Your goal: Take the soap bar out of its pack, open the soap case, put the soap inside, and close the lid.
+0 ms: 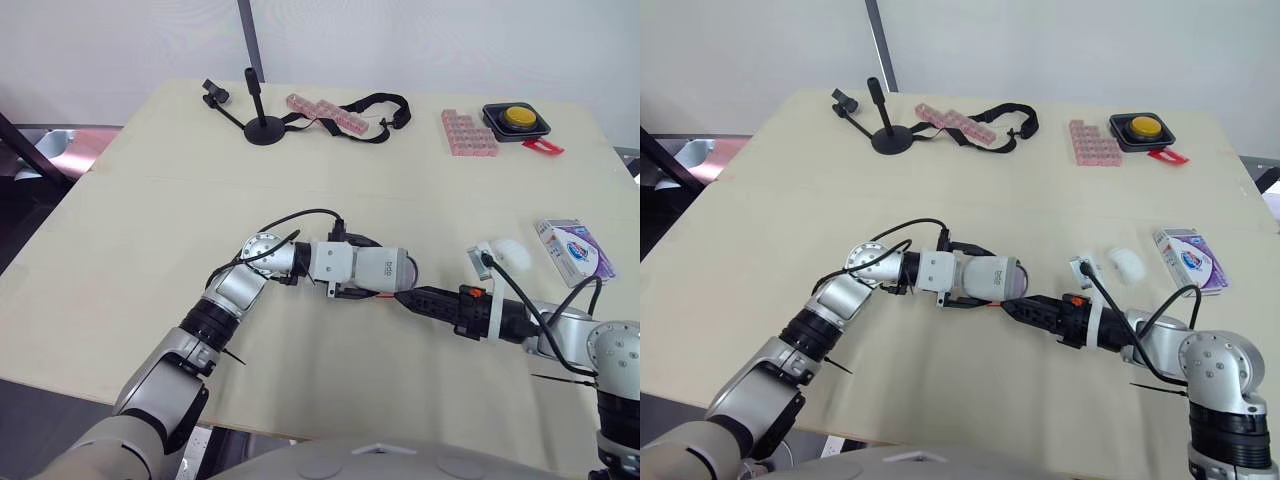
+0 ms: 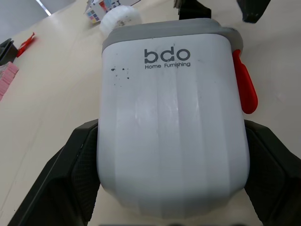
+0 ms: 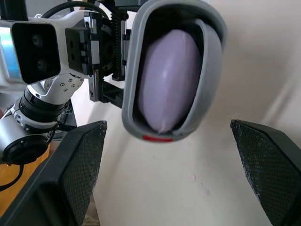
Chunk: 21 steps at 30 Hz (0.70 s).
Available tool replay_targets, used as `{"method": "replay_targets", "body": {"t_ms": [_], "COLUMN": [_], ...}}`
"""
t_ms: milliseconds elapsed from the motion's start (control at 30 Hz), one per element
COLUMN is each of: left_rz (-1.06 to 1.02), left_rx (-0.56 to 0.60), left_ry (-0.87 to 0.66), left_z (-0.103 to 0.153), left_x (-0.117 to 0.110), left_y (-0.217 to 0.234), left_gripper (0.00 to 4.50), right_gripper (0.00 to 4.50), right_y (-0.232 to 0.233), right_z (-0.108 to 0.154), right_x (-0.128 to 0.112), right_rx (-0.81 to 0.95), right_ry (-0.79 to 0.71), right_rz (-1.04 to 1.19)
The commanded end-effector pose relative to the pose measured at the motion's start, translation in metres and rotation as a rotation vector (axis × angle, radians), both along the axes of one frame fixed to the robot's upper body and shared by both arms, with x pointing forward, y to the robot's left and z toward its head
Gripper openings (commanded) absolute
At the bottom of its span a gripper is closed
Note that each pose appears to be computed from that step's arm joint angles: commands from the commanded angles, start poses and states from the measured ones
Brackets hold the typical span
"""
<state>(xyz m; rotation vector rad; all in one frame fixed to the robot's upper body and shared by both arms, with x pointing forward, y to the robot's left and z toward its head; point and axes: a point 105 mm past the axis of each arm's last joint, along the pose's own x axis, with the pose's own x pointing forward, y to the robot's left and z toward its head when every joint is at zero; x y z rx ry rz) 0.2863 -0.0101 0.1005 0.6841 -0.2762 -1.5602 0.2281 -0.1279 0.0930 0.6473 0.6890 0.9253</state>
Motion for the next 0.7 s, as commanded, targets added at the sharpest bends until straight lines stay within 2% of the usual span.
{"method": "replay_targets", "body": {"t_ms": [33, 700], "left_rz": [-0.036, -0.055], "left_rx": [-0.052, -0.052], "left_ry": [-0.051, -0.054], "left_z": [0.018, 0.019], "left_x": [-0.005, -0.009], "left_y": [-0.003, 0.0], "left_gripper": [3.47, 3.47], "right_gripper": [4.49, 4.49], "right_y": [0.004, 0.019], "right_z": [0.007, 0.017], "right_x": [0.005, 0.011], "right_rx": [0.025, 0.117], "right_ry": [-0.026, -0.024], "right_rz": [-0.001, 0.002]}}
